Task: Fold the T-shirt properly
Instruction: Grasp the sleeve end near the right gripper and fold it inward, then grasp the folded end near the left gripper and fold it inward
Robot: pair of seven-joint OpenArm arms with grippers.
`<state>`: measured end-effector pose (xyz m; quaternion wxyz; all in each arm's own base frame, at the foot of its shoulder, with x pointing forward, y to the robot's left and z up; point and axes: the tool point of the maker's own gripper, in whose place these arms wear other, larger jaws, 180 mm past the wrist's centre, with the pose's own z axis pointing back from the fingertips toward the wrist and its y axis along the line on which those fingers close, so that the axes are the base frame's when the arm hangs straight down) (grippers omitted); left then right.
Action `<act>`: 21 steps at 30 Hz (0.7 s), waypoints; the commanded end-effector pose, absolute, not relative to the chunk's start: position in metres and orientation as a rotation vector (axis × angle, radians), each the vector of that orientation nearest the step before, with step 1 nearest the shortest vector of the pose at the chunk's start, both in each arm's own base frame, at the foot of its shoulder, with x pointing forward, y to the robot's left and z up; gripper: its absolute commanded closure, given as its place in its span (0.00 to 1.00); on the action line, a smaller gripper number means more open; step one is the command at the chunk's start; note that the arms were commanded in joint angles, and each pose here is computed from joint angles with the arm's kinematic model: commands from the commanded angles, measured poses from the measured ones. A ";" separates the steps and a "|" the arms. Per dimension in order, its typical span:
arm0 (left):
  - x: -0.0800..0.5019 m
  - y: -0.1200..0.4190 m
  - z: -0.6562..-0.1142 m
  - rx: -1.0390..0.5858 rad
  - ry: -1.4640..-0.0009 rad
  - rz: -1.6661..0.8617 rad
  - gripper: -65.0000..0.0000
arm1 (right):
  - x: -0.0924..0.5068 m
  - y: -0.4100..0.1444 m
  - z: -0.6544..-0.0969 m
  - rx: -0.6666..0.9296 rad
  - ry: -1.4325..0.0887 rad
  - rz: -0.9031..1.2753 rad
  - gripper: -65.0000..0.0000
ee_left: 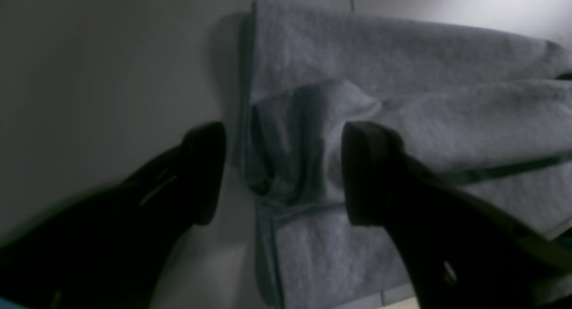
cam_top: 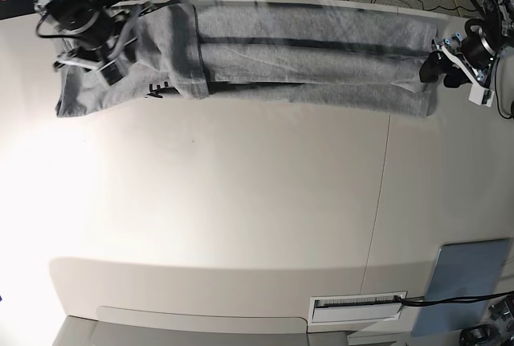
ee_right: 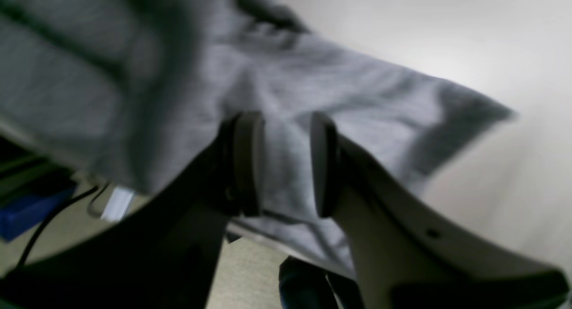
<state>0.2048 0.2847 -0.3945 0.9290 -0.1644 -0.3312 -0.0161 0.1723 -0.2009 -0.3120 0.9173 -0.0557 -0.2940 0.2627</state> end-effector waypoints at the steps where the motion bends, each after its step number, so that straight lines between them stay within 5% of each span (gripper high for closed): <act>1: 0.210 0.291 -0.388 -0.336 -0.708 -0.026 0.37 | 0.178 -0.205 -0.302 -0.134 -0.642 0.541 0.72; 15: 0.190 0.273 -0.410 -0.558 -0.592 0.062 0.42 | 0.184 -0.218 -0.294 -0.176 -0.666 0.512 0.72; 17: 0.189 0.272 -0.410 -0.565 -0.584 0.062 0.52 | 0.184 -0.218 -0.294 -0.176 -0.666 0.512 0.72; 21: 0.200 0.277 -0.403 -0.559 -0.650 0.077 0.96 | 0.184 -0.218 -0.294 -0.176 -0.666 0.512 0.72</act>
